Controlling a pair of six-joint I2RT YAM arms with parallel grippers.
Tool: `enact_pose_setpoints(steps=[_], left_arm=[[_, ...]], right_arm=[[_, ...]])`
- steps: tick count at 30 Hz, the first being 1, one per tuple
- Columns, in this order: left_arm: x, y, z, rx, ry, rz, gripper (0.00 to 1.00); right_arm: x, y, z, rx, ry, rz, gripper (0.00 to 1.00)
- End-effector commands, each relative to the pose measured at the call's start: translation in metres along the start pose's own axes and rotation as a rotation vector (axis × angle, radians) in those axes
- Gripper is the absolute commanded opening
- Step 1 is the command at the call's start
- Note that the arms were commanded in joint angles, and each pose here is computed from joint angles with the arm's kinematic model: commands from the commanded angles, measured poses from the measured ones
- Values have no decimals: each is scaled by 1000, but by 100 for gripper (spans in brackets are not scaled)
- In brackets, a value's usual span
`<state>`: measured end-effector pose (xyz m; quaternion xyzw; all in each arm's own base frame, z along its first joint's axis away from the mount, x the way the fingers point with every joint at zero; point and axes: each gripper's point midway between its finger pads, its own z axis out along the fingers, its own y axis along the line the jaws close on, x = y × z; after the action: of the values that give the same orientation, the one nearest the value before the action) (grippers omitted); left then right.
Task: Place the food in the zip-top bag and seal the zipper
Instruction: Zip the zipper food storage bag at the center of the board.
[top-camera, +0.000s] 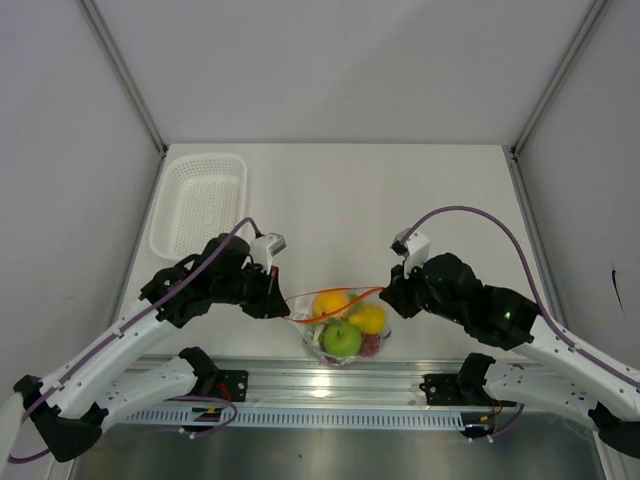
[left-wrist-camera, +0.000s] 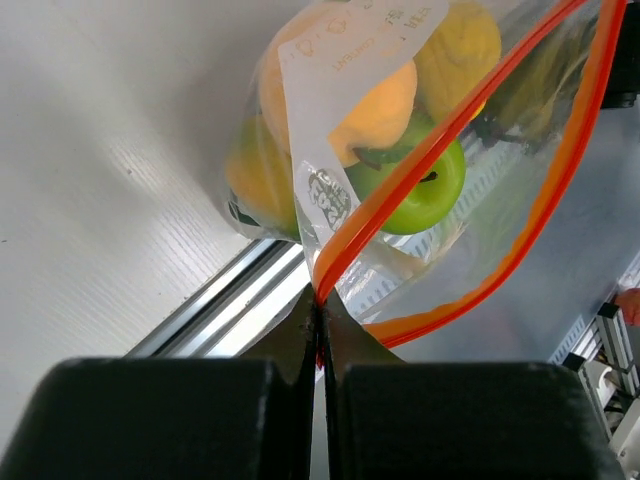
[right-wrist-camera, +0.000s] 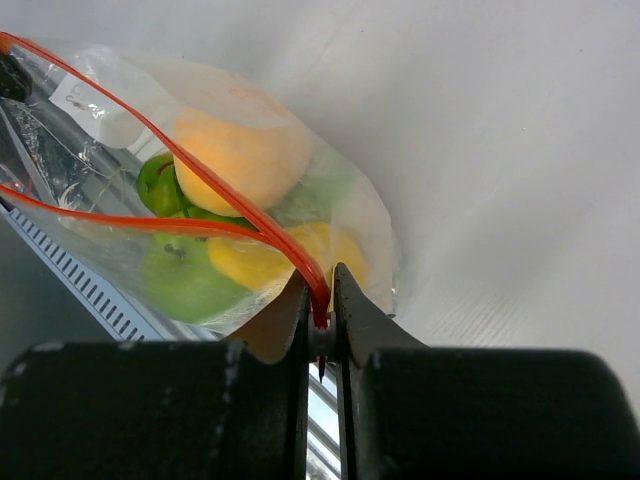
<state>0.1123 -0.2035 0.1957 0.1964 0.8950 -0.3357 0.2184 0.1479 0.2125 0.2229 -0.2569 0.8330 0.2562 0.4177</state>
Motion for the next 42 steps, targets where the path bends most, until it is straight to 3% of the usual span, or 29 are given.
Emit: enact_pose_setpoints(steps=[1, 3, 7, 8, 9, 12, 15, 19, 23, 29, 34, 42], left_arm=[[-10, -1, -7, 4, -59, 73, 1], [-22, -5, -12, 1, -98, 111, 3], [-47, -26, -28, 56, -174, 187, 55], [-54, -33, -32, 82, -201, 211, 62], [-65, -42, -41, 100, -243, 248, 76], [-87, -55, -57, 125, -342, 325, 92], [-111, -91, -81, 249, -459, 441, 99], [-118, -132, -87, 449, -497, 591, 100], [-111, -155, -72, 576, -435, 739, 100], [-99, -167, -34, 727, -308, 777, 100], [-91, -175, 2, 677, -237, 828, 99], [-71, -175, 23, 711, -187, 841, 99]], right_arm=[[-16, 3, 1, -7, -40, 0, 0], [-17, 8, 1, -30, -32, -7, 0], [-17, 18, 0, -85, -18, -17, 0], [-16, 22, -1, -109, -10, -19, 0], [-17, 23, -1, -114, -10, -19, 0], [-17, 29, -5, -144, 2, -23, 0], [-19, 34, -8, -171, 20, -30, 0], [-21, 42, -11, -210, 36, -42, 0], [-20, 48, -14, -245, 44, -42, 0], [-18, 50, -12, -257, 44, -35, 0], [-26, 52, -17, -266, 20, -32, 0], [-35, 52, -30, -275, -33, -24, 0]])
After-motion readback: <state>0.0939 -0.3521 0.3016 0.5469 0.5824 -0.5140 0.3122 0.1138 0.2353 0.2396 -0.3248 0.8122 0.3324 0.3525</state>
